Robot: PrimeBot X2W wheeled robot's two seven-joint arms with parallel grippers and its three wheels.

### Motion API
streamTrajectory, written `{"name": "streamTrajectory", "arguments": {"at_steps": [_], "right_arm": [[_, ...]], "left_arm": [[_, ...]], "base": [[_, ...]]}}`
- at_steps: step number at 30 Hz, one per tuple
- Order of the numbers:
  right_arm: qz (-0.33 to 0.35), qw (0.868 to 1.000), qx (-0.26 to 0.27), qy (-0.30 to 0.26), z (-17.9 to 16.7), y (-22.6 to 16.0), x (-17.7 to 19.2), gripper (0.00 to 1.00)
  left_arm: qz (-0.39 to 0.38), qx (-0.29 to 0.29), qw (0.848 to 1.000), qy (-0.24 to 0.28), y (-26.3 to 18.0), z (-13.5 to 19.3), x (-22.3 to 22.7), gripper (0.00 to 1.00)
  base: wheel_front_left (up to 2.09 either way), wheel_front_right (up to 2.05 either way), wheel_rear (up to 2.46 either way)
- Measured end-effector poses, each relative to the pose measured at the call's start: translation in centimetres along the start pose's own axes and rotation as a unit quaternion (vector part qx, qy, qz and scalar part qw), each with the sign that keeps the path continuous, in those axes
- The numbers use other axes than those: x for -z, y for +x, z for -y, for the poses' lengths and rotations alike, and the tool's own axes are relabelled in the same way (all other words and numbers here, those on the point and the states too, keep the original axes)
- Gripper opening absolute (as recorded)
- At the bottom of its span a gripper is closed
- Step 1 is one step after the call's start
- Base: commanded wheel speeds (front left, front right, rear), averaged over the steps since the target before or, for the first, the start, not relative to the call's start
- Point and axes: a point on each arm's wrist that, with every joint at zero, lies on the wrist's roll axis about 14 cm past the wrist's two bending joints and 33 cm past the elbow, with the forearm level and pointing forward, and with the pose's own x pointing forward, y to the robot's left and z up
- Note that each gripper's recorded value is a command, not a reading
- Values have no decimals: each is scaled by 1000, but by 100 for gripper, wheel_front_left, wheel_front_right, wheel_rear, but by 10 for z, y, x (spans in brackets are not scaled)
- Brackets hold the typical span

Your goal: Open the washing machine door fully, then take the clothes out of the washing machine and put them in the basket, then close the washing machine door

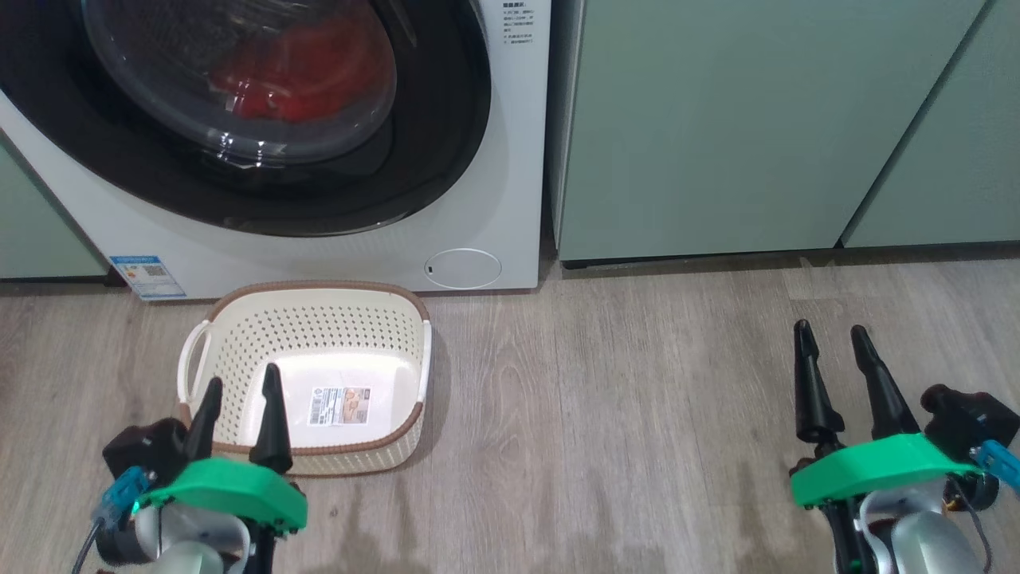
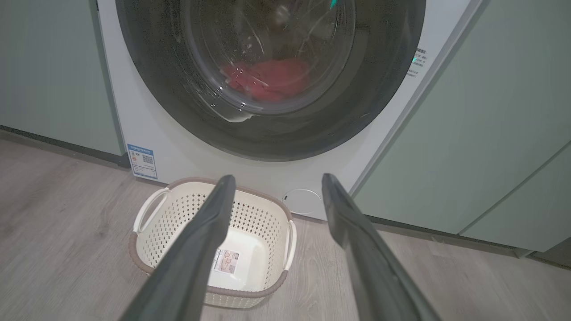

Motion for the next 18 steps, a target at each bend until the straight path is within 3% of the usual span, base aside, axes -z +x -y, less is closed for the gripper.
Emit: {"name": "streamTrajectory", "arguments": {"at_steps": [18], "right_arm": [[6, 996, -31, -89, -14, 6, 2, 100]], "left_arm": [[49, 7, 992, 113, 6, 2, -22, 100]], "base": [[0, 0, 0]]}}
